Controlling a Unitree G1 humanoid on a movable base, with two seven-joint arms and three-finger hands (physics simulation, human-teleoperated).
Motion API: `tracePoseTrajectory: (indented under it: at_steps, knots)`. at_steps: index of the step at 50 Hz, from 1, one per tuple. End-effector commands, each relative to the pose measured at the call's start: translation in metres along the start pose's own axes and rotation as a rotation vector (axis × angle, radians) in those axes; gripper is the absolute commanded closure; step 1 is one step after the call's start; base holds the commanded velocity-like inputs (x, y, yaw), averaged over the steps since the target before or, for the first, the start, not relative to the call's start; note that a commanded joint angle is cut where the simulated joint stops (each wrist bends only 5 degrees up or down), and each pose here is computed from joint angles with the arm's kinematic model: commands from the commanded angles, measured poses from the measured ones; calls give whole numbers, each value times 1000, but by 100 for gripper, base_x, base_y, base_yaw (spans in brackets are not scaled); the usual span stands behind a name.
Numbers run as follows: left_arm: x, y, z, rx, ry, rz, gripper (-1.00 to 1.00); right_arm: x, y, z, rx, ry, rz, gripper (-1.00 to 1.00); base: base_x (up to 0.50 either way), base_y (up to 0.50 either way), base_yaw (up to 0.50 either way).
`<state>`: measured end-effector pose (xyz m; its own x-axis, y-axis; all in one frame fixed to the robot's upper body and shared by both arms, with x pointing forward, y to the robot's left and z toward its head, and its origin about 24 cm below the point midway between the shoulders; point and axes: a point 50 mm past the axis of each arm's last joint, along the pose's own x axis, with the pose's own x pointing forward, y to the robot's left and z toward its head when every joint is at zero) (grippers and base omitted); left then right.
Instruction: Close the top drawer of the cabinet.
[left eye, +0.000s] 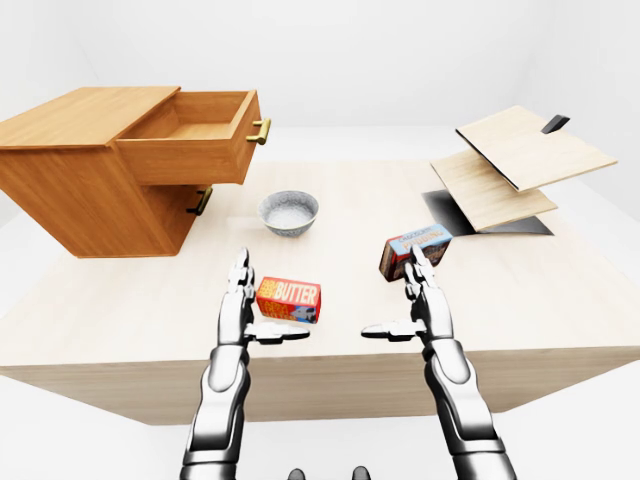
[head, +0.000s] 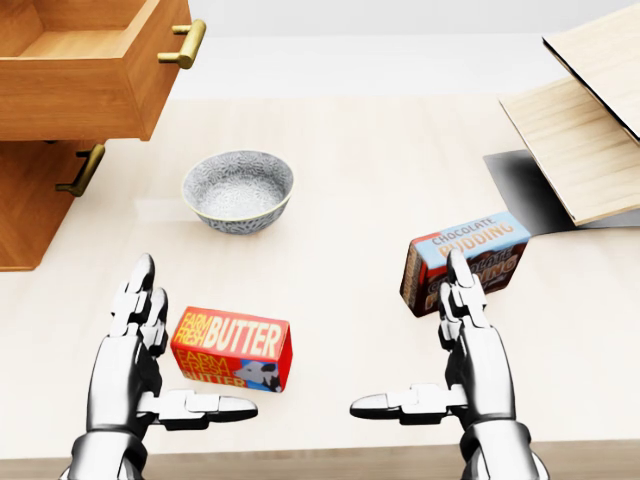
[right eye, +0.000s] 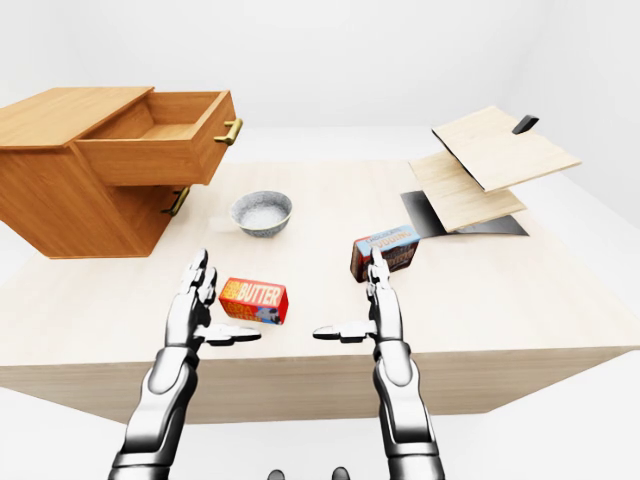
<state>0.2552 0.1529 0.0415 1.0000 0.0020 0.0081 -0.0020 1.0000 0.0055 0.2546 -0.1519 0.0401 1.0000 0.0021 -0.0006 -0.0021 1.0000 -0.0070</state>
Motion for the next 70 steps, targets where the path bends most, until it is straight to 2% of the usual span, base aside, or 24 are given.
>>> tracePoseTrajectory:
  at_steps: [1,12,16,17,20,26,27,29,31,32,34,40,46,50,53,55,59,60,62,66,67,70]
  knots:
    - [3,8,4,11,-29,9,-100,3,-3,-2,-14,-4,6,-100,0,0,0]
    - [6,10,5,9,-28,17,-100,1,-1,4,-28,-18,22,-100,0,0,0]
    - [5,11,11,11,-34,9,-100,2,-1,11,-35,-25,31,-100,0,0,0]
    - [4,9,17,2,-37,-19,-100,2,-1,13,-38,-27,31,-100,0,0,0]
    - [4,10,29,8,-59,-31,-100,4,-1,20,-52,-32,35,-100,0,0,0]
    - [4,9,76,25,-259,-54,-100,8,-1,58,-82,-184,44,-100,0,0,0]
    - [3,9,93,26,-333,-54,-100,9,0,70,-90,-232,49,-100,0,0,0]
    - [2,8,106,32,-390,-54,-100,10,1,79,-89,-273,52,-100,0,0,0]
    - [-1,7,130,36,-493,-65,-100,11,0,96,-97,-342,49,-100,0,0,0]
    - [-1,7,130,36,-496,-66,-100,11,0,97,-97,-344,49,-100,0,0,0]
    - [-2,3,151,66,-586,-88,-100,14,-2,113,-110,-406,41,-100,0,0,0]
    - [4,-5,178,162,-688,-150,-100,23,-3,138,-136,-499,24,-100,0,0,0]
    - [12,-7,215,205,-813,-173,-100,30,-1,154,-142,-554,26,-100,0,0,0]
    - [12,-4,241,150,-909,-200,-100,30,2,165,-160,-593,29,-100,0,0,0]
    - [17,-5,254,167,-936,-196,-100,30,3,174,-175,-628,30,-100,0,0,0]
    - [20,-7,262,179,-949,-224,-100,30,3,182,-183,-659,30,-100,0,0,0]
    - [23,-6,276,170,-982,-234,-100,30,2,193,-199,-701,26,-100,0,0,0]
    - [21,-5,283,142,-1010,-245,-100,30,3,196,-202,-712,26,-100,0,0,0]
    - [23,-4,289,146,-1019,-229,-100,29,2,201,-199,-734,23,-100,0,0,0]
    - [26,0,292,108,-1014,-203,-100,29,2,202,-195,-736,24,-100,0,0,0]
    - [31,0,286,126,-981,-162,-100,29,1,203,-190,-737,28,-100,0,0,0]
    - [30,0,283,112,-982,-165,-100,31,1,200,-181,-721,24,-100,0,0,0]
